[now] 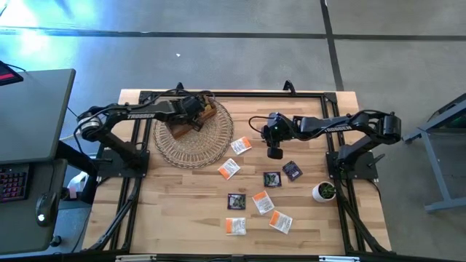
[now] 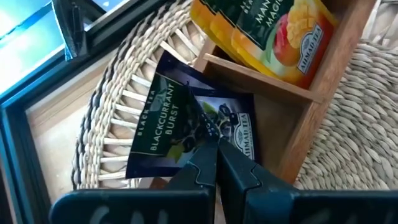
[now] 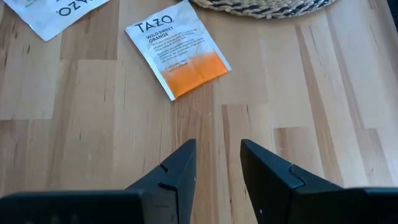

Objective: Pick & Place Tea
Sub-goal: Put the purple tea bag into the middle section of the wooden organizer

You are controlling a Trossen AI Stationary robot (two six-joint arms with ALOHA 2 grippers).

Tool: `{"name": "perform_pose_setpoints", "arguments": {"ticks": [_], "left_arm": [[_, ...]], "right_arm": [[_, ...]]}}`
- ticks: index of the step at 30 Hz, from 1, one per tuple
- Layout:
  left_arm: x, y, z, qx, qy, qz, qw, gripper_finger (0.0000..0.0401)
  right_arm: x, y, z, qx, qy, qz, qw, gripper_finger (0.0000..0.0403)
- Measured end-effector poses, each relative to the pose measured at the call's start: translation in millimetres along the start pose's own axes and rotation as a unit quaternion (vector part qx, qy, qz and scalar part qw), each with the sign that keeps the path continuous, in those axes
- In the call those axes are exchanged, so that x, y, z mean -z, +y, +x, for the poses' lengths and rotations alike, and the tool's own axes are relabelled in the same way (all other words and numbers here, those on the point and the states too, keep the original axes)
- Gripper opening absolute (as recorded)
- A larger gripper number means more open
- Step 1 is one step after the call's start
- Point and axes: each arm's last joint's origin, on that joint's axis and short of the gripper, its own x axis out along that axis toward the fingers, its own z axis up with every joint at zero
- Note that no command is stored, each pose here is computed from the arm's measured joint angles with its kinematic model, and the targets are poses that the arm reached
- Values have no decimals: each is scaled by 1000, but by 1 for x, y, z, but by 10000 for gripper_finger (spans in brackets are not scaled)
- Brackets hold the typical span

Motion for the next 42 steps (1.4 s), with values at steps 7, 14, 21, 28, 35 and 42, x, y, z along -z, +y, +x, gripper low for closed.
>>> {"name": "perform_pose_setpoints", "arguments": {"ticks": [7, 14, 21, 28, 35, 42], "left_arm": [[1, 0, 1, 3, 5, 37, 999, 16], [-16, 0, -9, -23, -30, 85, 996, 66], [-33, 0, -22, -32, -60, 91, 994, 117], [-45, 2, -35, -36, -60, 44, 997, 144], [-46, -15, -85, 104, -36, 41, 993, 145], [-6, -40, -154, 209, -108, 109, 966, 145]], "right_arm": [[0, 0, 0, 0, -1, 0, 1000, 122], [-2, 0, 0, -5, -13, 0, 1000, 122], [-3, 2, 0, -47, -24, -1, 999, 122], [-6, 3, 0, -58, -43, -3, 997, 122], [-7, 6, 0, -61, -48, -18, 997, 122], [-8, 9, -1, -115, -62, -17, 991, 122]]}}
